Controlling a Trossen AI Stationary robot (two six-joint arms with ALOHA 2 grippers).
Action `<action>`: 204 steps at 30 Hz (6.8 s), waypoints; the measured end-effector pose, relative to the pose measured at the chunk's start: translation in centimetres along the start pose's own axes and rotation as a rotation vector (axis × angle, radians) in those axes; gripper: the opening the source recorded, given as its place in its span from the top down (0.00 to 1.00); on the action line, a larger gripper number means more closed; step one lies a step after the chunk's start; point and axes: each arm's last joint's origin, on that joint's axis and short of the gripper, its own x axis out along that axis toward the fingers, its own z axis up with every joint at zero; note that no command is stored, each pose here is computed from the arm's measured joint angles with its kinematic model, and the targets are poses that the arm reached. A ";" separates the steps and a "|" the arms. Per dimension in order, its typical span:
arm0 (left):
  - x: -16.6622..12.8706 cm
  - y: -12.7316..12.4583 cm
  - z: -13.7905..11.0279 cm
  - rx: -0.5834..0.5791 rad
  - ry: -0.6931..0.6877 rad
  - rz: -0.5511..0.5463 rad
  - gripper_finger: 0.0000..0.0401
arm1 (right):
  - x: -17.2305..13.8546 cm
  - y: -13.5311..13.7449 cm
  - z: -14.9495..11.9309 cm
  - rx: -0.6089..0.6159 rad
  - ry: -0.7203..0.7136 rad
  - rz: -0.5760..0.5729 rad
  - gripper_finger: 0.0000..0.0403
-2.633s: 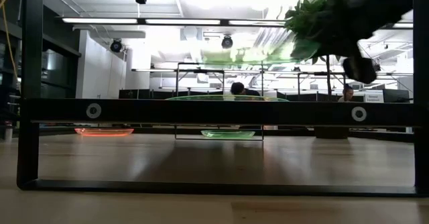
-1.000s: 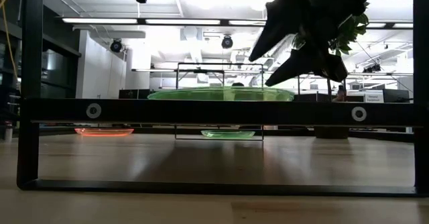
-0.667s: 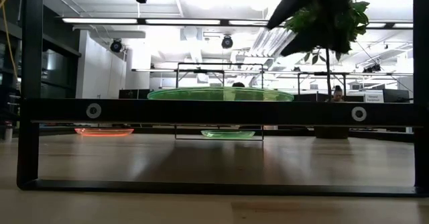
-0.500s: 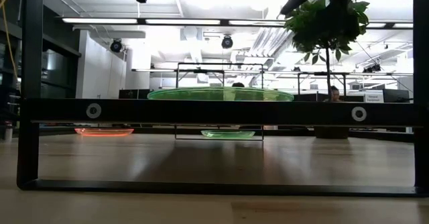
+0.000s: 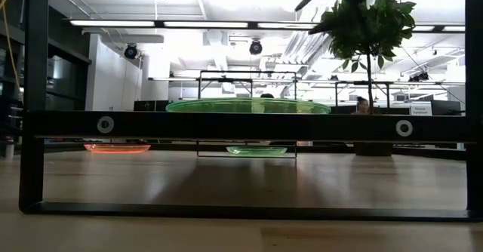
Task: Place and stack plates onto a shelf
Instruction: Stack the green plate on top of the green plate, then stack the top orange plate on top of the orange plate on the shelf
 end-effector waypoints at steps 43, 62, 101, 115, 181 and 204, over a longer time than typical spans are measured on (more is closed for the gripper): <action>-1.3 9.5 8.4 0.028 -0.001 -0.055 0.74 | 19.7 -17.6 -1.2 0.694 0.120 -0.493 0.52; -1.3 9.5 8.4 0.020 -0.001 -0.055 0.74 | 20.8 -18.8 -2.1 0.739 0.076 -0.522 0.59; -1.3 9.5 8.4 0.013 -0.001 -0.055 0.74 | 11.5 -9.9 7.7 0.295 -0.209 -0.147 1.00; -1.3 9.4 8.3 0.039 0.015 -0.081 0.74 | 5.5 0.2 3.6 0.086 0.028 0.407 1.00; 0.3 -0.3 3.2 0.006 -0.005 -0.103 0.74 | -0.5 3.1 -7.7 -0.230 0.235 0.132 0.27; -2.5 16.3 -0.2 0.033 1.130 1.041 0.73 | -1.1 2.1 -7.3 -0.158 0.214 0.015 0.27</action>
